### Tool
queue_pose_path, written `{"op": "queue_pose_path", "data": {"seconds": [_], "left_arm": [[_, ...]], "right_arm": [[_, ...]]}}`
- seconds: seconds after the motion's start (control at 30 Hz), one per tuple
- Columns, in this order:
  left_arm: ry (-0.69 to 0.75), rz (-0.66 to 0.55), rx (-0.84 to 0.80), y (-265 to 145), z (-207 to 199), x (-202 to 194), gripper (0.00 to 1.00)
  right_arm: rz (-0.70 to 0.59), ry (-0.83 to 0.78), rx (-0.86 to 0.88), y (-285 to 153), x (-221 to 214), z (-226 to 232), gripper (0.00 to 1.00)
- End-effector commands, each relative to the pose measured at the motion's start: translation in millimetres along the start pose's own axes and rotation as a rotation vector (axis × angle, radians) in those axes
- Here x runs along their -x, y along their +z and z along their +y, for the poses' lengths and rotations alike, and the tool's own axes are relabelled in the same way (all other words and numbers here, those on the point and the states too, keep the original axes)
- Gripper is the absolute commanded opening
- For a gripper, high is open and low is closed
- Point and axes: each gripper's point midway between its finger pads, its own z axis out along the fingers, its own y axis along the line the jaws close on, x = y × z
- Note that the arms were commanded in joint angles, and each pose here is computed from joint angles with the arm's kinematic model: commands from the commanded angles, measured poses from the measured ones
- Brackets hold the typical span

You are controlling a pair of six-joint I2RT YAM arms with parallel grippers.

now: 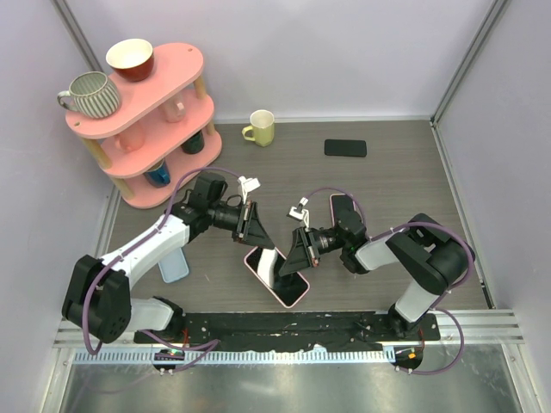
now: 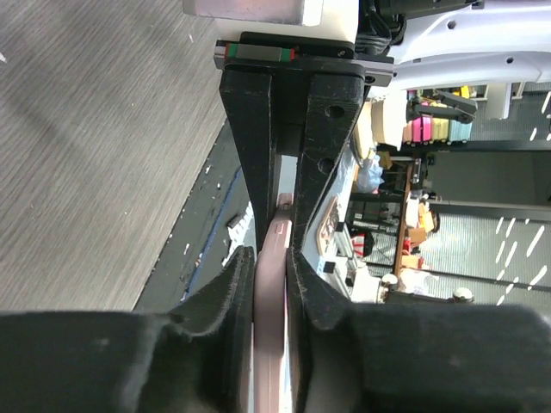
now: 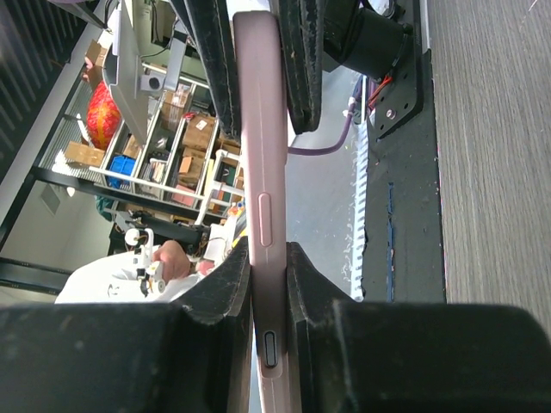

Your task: Put the phone into the phone case

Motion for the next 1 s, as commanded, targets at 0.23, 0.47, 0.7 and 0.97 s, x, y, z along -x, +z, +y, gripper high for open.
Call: {"op": "queue_pose_path", "data": {"seconds": [0.23, 0.47, 0.7, 0.97], "left_arm": [[0.086, -0.02, -0.03, -5, -21, 5, 0.57], [0.081, -0.019, -0.017, -4, -15, 3, 0.21], [0.145, -0.106, 0.102, -17, -16, 28, 0.43], [0.269, -0.449, 0.524, -83, -9, 89, 1.0]], "right_arm": [[-0.1, -0.313, 0.123, 2, 23, 45, 0.01], [-0.121, -0.288, 0.116, 4, 28, 40, 0.01], [-0.137, -0.263, 0.111, 5, 32, 38, 0.01], [-0.183, -0.17, 0.04, 9, 49, 10, 0.01]]}}
